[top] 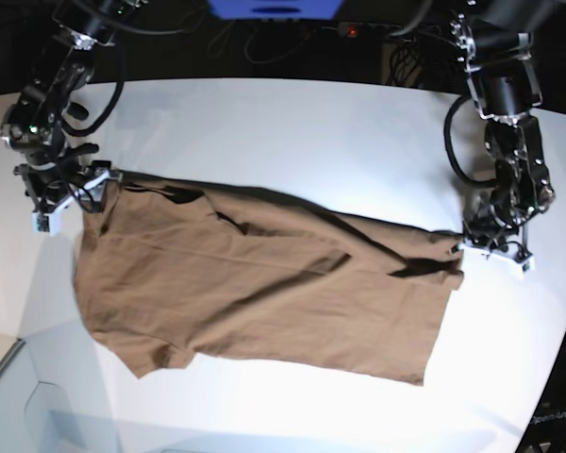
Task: Layout the t-shirt on the table in an organized manner, then fold the t-shirt properly
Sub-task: 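Release the corners and regrasp the shirt edge with both grippers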
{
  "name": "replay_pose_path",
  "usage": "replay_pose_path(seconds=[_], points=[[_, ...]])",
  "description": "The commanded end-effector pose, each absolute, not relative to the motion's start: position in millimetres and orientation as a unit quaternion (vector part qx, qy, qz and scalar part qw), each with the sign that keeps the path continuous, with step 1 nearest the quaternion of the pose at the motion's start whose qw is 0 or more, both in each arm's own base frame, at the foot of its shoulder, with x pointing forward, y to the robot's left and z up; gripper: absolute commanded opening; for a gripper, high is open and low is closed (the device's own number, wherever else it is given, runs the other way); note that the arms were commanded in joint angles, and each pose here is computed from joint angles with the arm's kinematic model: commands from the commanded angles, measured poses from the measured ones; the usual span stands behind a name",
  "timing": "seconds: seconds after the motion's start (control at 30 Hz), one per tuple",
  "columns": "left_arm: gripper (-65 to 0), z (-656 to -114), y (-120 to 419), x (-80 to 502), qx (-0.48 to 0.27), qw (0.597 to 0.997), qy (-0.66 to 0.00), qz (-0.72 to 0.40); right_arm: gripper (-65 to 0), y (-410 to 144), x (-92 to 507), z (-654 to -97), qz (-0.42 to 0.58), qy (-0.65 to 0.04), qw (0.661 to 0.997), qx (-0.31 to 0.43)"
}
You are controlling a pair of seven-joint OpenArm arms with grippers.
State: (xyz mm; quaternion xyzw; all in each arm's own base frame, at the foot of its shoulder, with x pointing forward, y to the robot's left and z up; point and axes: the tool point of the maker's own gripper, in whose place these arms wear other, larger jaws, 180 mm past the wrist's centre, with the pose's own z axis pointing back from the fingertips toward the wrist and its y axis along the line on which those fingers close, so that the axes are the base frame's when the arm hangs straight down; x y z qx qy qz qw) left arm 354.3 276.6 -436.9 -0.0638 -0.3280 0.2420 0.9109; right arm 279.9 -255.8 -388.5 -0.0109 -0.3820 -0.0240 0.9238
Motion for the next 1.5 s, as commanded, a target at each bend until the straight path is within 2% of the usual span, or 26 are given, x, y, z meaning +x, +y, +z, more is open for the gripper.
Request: replay_pose_path(seconds=[0.0, 0.63, 0.73, 0.9, 1.0, 1.47], points=[[-65.0, -448.4, 275.4, 334.2, -0.055, 0.926, -0.287, 0.239, -23.1, -253.3, 291.8, -372.2, -0.006, -0.412, 0.911, -0.007], [-64.3, -425.0, 276.6, 325.3, -0.041, 0.921, -0.324, 0.213, -22.8, -252.6, 291.6, -372.2, 0.005, -0.412, 0.911, -0.007], [-57.0, -417.7, 276.3, 332.5, -0.043, 0.918, -0.333, 0.211, -22.9, -252.7, 291.4, -372.4, 0.005, -0.411, 0.911, -0.007], [-32.8, -415.6, 278.9, 334.3, -0.037, 0.917, -0.337, 0.21, -23.0, -253.5, 287.1, -375.5, 0.005, -0.407, 0.913, -0.007], [-22.9, -417.2, 277.7, 336.1, -0.038, 0.918, -0.336, 0.209, -23.0, -253.3, 286.7, -377.0, 0.004, -0.405, 0.914, -0.006], [-21.9, -412.6, 276.8, 370.9, -0.056, 0.912, -0.337, 0.227, -23.1, -252.9, 285.5, -378.7, 0.004, -0.402, 0.916, -0.005]])
